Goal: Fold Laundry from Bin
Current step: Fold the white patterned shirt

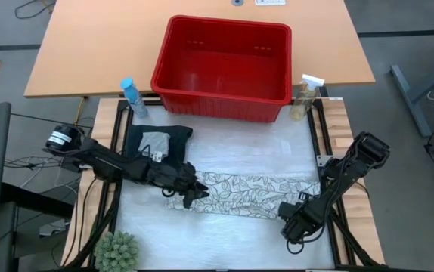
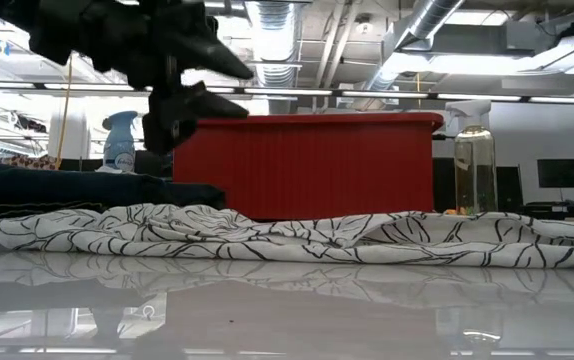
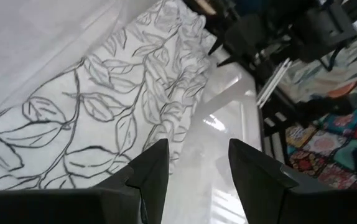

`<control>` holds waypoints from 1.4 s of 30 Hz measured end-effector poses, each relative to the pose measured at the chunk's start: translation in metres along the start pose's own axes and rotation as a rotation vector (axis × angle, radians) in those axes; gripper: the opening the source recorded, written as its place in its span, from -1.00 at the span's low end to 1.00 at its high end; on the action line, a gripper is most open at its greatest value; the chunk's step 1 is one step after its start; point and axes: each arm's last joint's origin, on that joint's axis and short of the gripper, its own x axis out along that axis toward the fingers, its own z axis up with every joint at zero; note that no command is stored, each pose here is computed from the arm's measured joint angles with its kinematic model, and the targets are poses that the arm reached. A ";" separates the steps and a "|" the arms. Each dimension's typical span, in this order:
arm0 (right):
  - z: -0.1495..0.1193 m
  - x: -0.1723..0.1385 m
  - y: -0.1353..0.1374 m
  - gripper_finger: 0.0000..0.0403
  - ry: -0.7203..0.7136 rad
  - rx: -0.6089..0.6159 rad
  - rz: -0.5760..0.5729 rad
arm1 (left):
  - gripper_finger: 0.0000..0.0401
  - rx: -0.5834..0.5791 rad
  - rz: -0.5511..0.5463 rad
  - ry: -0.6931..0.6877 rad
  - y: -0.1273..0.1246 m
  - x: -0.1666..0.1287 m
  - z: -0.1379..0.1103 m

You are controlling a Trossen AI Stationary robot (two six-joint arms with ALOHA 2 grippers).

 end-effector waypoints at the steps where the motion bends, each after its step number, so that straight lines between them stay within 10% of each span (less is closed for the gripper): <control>1: 0.000 0.002 -0.001 -0.14 0.003 0.016 -0.007 | -0.23 0.004 0.007 0.007 0.002 0.002 -0.002; 15: -0.002 0.004 -0.003 -0.90 0.027 0.000 -0.005 | -0.23 0.052 0.063 0.002 0.008 0.005 -0.003; 42: -0.005 -0.005 0.005 -0.71 0.096 0.031 0.046 | -0.23 0.030 0.164 0.291 0.056 0.047 -0.059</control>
